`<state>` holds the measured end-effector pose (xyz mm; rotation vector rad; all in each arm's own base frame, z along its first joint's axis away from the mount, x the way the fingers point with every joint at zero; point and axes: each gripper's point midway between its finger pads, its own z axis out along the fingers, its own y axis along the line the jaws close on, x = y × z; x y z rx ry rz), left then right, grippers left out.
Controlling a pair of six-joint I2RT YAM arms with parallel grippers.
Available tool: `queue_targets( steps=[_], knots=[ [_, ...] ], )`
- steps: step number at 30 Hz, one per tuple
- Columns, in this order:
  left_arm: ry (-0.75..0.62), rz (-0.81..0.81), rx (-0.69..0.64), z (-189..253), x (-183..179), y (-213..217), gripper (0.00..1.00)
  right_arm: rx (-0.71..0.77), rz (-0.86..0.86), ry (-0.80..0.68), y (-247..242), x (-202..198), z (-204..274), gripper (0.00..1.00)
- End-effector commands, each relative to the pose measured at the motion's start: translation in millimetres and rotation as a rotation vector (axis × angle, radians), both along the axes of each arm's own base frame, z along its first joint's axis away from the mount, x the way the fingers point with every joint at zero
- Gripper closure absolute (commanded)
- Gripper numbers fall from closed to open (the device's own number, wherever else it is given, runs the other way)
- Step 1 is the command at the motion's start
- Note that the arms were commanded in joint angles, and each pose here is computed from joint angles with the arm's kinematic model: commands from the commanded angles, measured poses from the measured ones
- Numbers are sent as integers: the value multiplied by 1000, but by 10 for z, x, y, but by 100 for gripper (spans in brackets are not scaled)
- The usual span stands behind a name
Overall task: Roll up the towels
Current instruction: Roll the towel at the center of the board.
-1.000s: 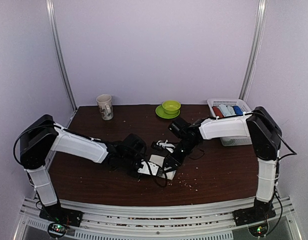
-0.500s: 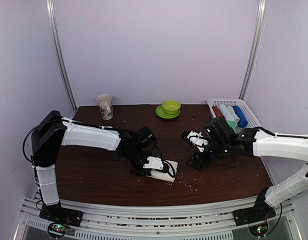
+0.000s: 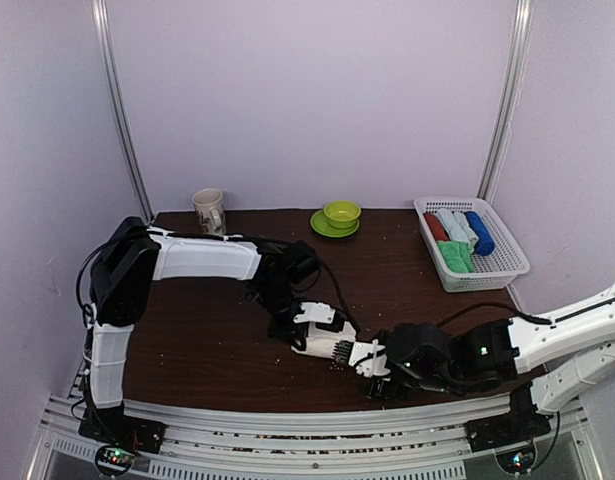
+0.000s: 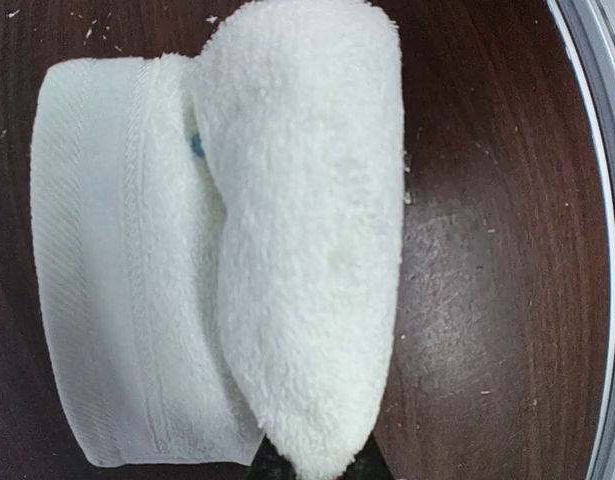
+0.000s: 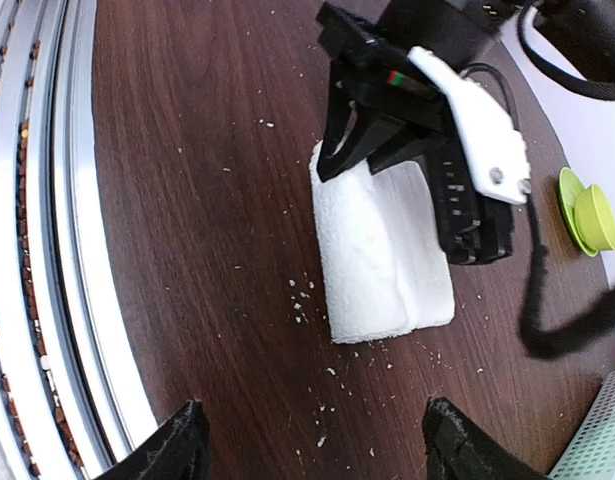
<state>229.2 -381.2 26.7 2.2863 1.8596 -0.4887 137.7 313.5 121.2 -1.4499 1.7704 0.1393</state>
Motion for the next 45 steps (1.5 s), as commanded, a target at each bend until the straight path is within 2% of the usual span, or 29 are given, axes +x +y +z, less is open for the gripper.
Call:
queue_targets(
  steps=[1, 12, 20, 25, 28, 32, 35, 37, 42, 45],
  knots=[
    [211, 11, 207, -481, -371, 386, 100, -77, -57, -166, 108, 160, -65, 27],
    [271, -6, 242, -561, -398, 410, 100, -303, -134, -396, 563, 538, -466, 26],
    [278, -19, 249, -579, -413, 439, 100, -355, -150, -393, 630, 788, -646, 27],
    [280, -28, 254, -593, -422, 453, 100, -415, -138, -373, 584, 886, -795, 31],
    [281, -30, 255, -598, -421, 461, 100, -440, -119, -337, 568, 914, -889, 42],
    [277, -21, 250, -590, -386, 460, 100, -447, -75, -270, 595, 865, -959, 68],
    [259, 0, 230, -539, -294, 434, 99, -440, -35, -204, 617, 785, -1031, 81],
    [226, 22, 193, -436, -178, 399, 82, -425, -20, -143, 624, 740, -1087, 87],
    [144, 85, 89, -91, 155, 397, 41, -381, -7, -5, 604, 687, -1164, 90],
    [57, 137, 10, 153, 390, 441, 26, -351, -4, 75, 603, 683, -1176, 91]
  ],
)
